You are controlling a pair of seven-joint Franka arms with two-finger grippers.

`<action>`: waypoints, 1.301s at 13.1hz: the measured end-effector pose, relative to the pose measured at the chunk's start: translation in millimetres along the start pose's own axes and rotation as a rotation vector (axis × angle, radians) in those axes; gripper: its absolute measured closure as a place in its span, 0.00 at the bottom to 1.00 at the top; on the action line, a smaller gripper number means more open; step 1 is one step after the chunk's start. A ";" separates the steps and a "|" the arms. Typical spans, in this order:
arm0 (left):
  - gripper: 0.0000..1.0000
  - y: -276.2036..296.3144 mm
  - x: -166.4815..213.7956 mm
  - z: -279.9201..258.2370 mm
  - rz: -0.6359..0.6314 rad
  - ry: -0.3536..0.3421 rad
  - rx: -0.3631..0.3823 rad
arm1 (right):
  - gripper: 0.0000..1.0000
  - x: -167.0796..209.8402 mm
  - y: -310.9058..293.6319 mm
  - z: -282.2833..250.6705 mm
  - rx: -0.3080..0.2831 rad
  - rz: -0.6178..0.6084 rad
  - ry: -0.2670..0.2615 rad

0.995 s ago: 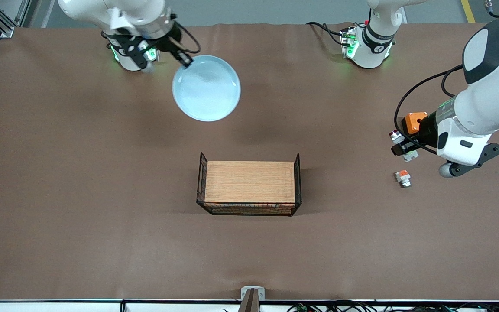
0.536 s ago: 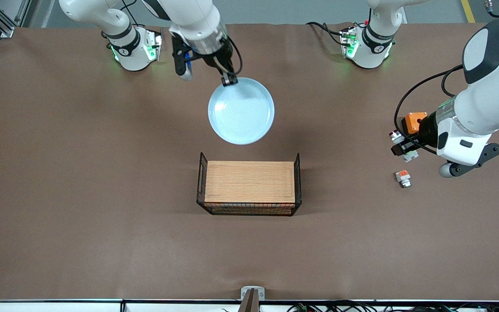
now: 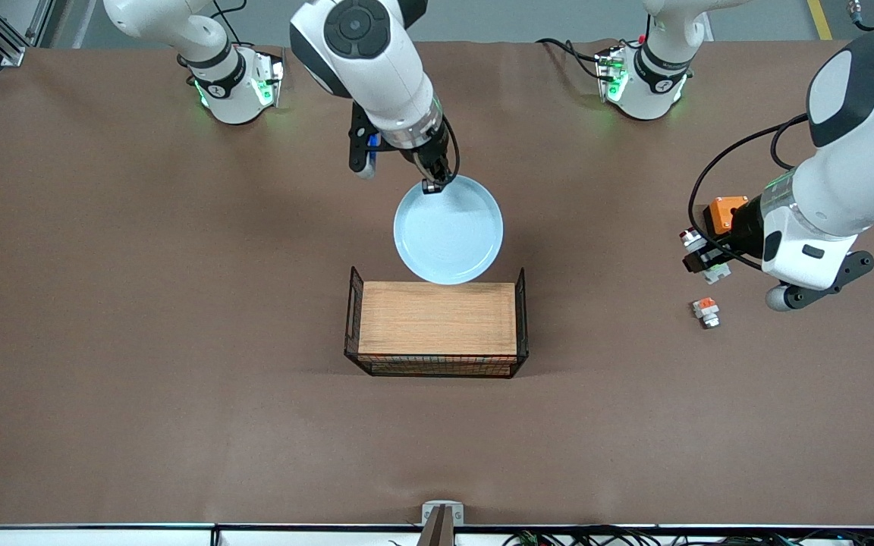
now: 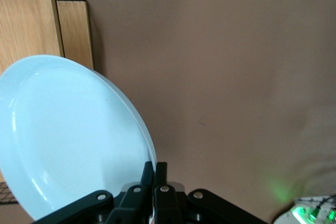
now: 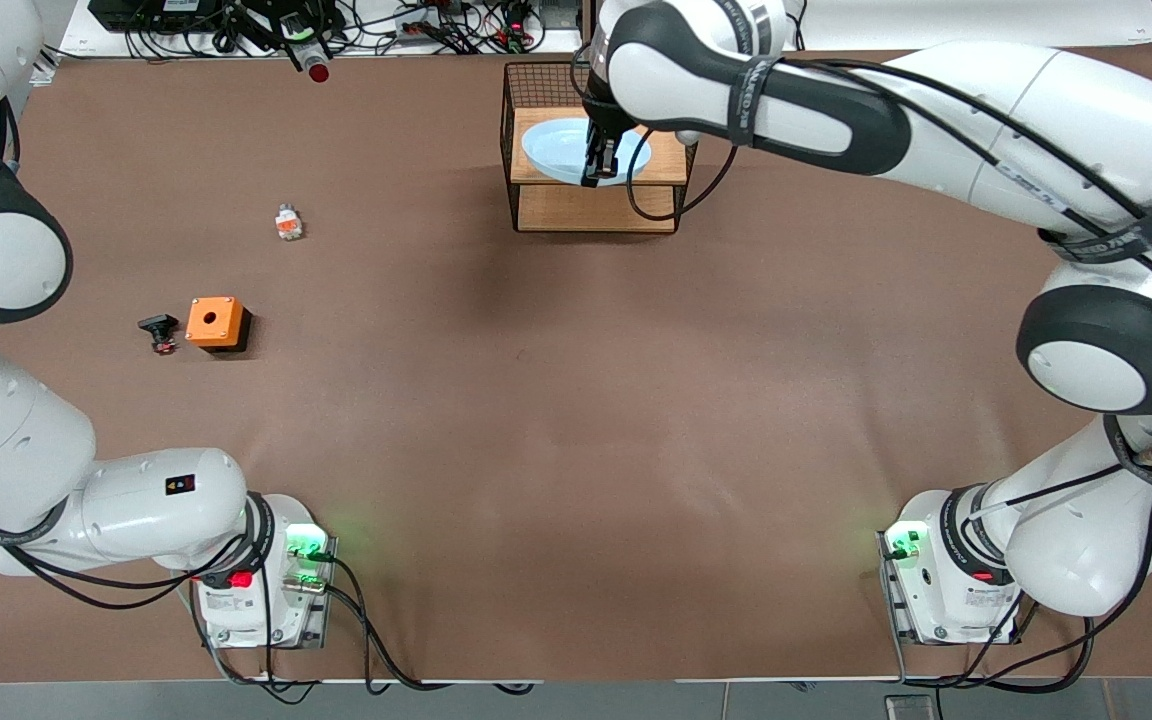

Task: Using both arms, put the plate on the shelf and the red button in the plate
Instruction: 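Lower the blue plate onto the wooden basket base with the right gripper, then carry the button over the plate with the left gripper while the right gripper releases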

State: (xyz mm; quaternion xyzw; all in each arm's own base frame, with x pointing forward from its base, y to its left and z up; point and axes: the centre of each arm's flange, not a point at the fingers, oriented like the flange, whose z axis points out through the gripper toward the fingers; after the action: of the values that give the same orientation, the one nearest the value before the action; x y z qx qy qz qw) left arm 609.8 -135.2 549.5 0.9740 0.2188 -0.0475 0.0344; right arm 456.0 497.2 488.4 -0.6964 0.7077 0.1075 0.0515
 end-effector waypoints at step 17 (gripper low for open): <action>0.59 41.5 -9.2 12.7 -0.049 -0.005 -0.115 | 0.97 29.3 -83.2 102.7 0.097 -0.131 0.043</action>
State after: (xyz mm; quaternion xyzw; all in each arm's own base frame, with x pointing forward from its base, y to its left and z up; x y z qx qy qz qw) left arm 618.4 -177.7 539.8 0.9646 0.2448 -0.0383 0.0897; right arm 530.3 491.0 375.4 -0.7399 0.6660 0.0544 0.0771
